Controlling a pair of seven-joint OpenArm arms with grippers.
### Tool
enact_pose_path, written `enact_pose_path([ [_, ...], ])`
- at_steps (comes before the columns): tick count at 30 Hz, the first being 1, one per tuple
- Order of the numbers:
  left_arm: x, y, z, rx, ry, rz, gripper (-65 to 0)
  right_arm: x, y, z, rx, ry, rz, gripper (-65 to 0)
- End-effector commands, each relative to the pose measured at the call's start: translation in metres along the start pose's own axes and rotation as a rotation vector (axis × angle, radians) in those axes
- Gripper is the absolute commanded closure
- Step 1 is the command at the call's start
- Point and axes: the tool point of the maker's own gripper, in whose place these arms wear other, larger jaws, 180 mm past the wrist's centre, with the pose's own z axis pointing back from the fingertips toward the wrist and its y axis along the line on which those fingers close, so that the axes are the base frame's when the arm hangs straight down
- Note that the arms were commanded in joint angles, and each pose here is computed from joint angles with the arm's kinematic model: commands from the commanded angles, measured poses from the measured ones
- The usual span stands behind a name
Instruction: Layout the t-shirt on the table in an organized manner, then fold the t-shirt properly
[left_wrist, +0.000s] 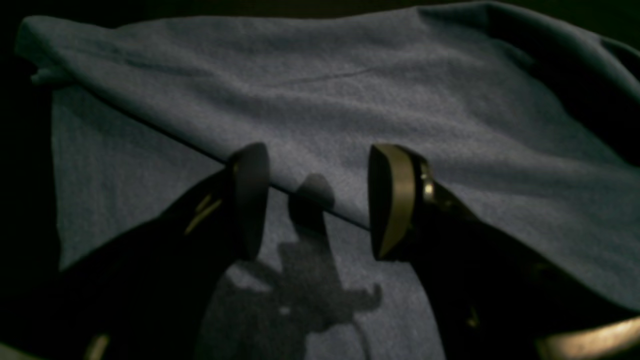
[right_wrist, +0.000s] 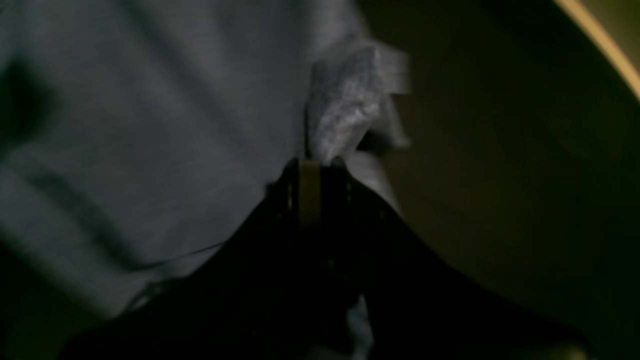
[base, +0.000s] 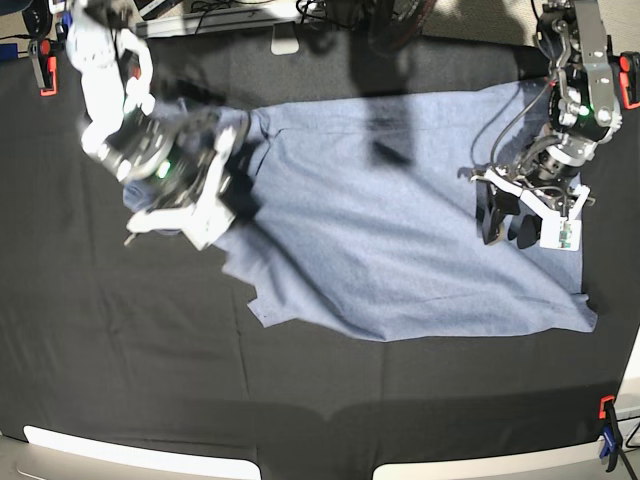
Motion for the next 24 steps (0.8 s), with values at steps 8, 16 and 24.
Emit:
enact_pose_path([
  [8,0.017,-0.001,0.0,-0.011,-0.055,-0.013,-29.0,0.003,0.054,0.004,0.203,-0.014,0.093,-4.3],
  [16,0.017,-0.001,0.0,-0.011,-0.054,-0.014,-29.0,0.043,0.01,0.009,0.142,-0.176,-0.149,-35.4],
  [24,0.017,-0.002,0.0,-0.012,-0.054,-0.013,-29.0,0.038,-0.095,-0.038,-0.109,-0.148,-0.445,-35.3],
])
